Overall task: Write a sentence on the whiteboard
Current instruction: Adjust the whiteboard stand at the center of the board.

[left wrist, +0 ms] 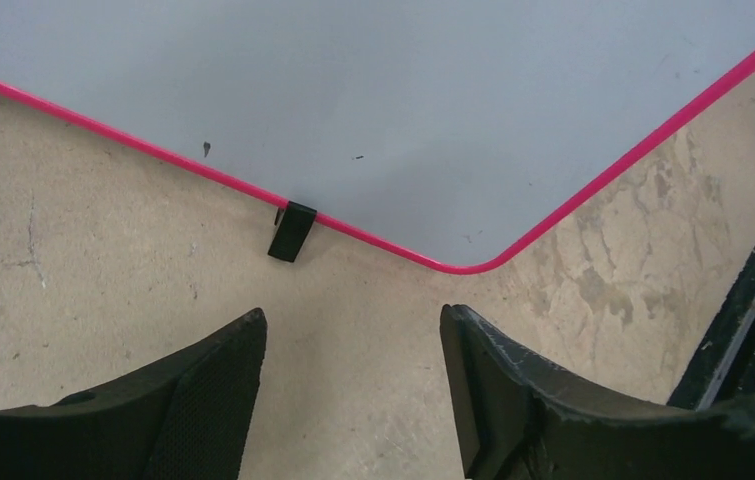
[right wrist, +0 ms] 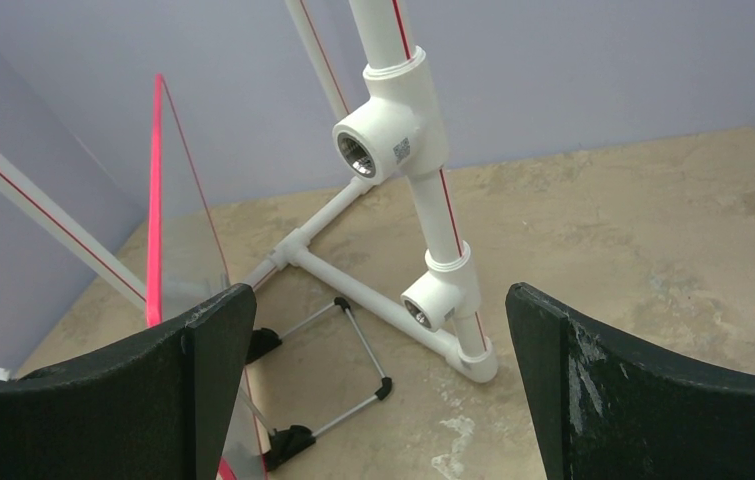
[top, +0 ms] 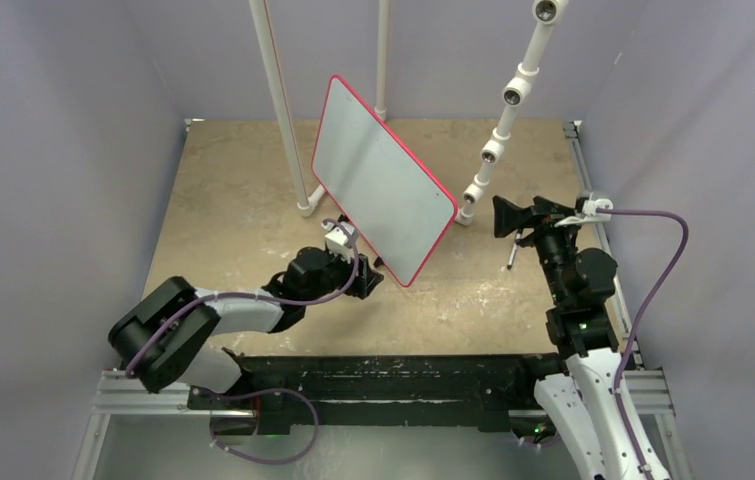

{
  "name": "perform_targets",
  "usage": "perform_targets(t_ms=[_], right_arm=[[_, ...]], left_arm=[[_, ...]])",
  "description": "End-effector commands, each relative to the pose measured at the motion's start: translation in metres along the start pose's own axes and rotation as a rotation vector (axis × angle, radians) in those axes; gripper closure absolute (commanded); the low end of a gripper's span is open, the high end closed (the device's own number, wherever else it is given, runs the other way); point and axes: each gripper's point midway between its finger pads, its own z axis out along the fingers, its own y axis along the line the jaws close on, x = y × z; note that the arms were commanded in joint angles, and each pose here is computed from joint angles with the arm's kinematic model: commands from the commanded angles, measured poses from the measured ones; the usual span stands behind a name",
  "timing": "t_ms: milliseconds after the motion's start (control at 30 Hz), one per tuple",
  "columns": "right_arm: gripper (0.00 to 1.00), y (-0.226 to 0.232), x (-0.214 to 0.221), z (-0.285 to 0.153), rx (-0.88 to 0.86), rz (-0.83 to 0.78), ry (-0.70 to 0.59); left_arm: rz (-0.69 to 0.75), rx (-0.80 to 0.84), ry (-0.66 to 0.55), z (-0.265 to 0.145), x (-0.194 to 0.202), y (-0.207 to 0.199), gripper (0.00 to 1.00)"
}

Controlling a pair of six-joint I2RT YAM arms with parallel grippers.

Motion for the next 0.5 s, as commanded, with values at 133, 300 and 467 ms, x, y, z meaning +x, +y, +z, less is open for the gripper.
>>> perform_targets(t_ms=[133, 300, 467], right_arm=[[0.01, 0.007, -0.01, -0.003, -0.033, -0.011, -0.03], [0.01, 0.008, -0.01, -0.002, -0.039, -0.01, -0.029], [0.01, 0.008, -0.008, -0.002, -0.041, -0.004, -0.026]], left_arm=[[0.091, 0.032, -0.102, 0.03, -0.016, 0.001, 0.44], [0.099, 0.005, -0.088, 0.038, -0.009, 0.012, 0.5], [0.106, 0.012, -0.074, 0.045, -0.003, 0.013, 0.54]])
